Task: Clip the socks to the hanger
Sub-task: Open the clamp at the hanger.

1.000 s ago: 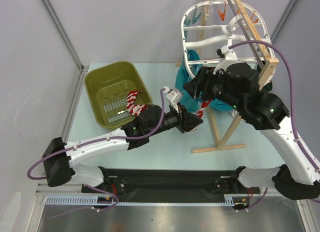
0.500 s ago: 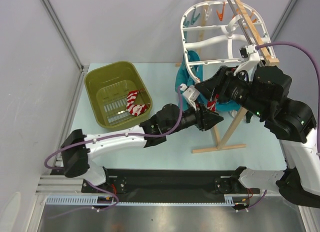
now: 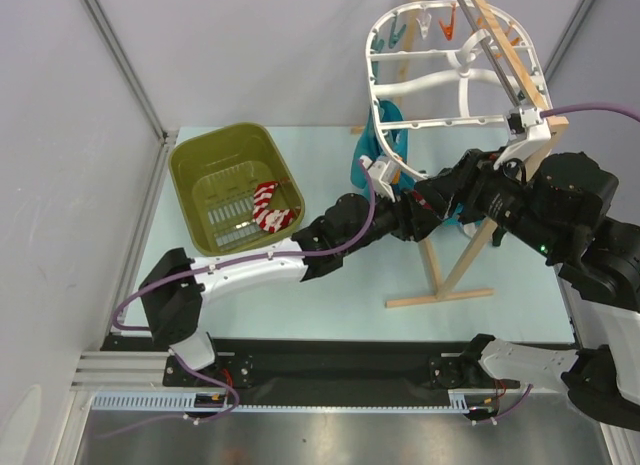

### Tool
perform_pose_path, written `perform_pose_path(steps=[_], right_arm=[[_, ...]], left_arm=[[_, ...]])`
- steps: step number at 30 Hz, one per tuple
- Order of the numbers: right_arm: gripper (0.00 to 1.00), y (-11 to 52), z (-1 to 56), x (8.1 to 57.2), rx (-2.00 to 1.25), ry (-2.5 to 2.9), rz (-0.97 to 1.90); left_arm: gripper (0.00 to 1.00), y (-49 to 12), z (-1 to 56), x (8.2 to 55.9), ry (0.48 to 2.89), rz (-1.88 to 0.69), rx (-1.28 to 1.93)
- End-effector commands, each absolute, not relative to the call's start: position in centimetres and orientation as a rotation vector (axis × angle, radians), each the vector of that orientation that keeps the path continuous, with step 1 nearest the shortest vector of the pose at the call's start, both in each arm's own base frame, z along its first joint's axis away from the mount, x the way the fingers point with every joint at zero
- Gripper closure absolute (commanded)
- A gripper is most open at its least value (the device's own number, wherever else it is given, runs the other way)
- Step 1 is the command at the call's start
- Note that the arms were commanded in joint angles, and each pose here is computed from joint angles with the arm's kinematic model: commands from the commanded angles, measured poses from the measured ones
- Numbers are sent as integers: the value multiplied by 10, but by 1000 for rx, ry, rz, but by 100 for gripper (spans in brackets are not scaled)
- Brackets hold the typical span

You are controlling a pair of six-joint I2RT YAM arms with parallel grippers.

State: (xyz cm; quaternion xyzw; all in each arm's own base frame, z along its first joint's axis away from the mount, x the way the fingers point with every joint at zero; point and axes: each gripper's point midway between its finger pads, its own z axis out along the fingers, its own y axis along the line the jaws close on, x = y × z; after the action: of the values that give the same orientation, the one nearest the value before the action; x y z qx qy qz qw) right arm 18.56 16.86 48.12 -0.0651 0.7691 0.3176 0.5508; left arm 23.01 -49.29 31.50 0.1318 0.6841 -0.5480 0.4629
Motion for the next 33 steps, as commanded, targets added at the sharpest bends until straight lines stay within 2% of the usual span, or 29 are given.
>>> perform_pose_path(steps=[1,10,24,29,33], right_arm=[[46,161,483,183,-147,1808,733],[45,165,468,184,-173,1836,720],[45,157,463,189,-143,1844,669],[44,155,466,189,-139,1835,663],[44,153,464,190,-139,1844,644]], left_arm=[[41,-476,346,253,1619,-1342,238],[37,-453,341,286,1677,-1296,338],[37,-410,350,339,1710,-1187,392],[38,-399,359,326,1684,-1181,426],[38,-396,364,300,1649,-1282,468]])
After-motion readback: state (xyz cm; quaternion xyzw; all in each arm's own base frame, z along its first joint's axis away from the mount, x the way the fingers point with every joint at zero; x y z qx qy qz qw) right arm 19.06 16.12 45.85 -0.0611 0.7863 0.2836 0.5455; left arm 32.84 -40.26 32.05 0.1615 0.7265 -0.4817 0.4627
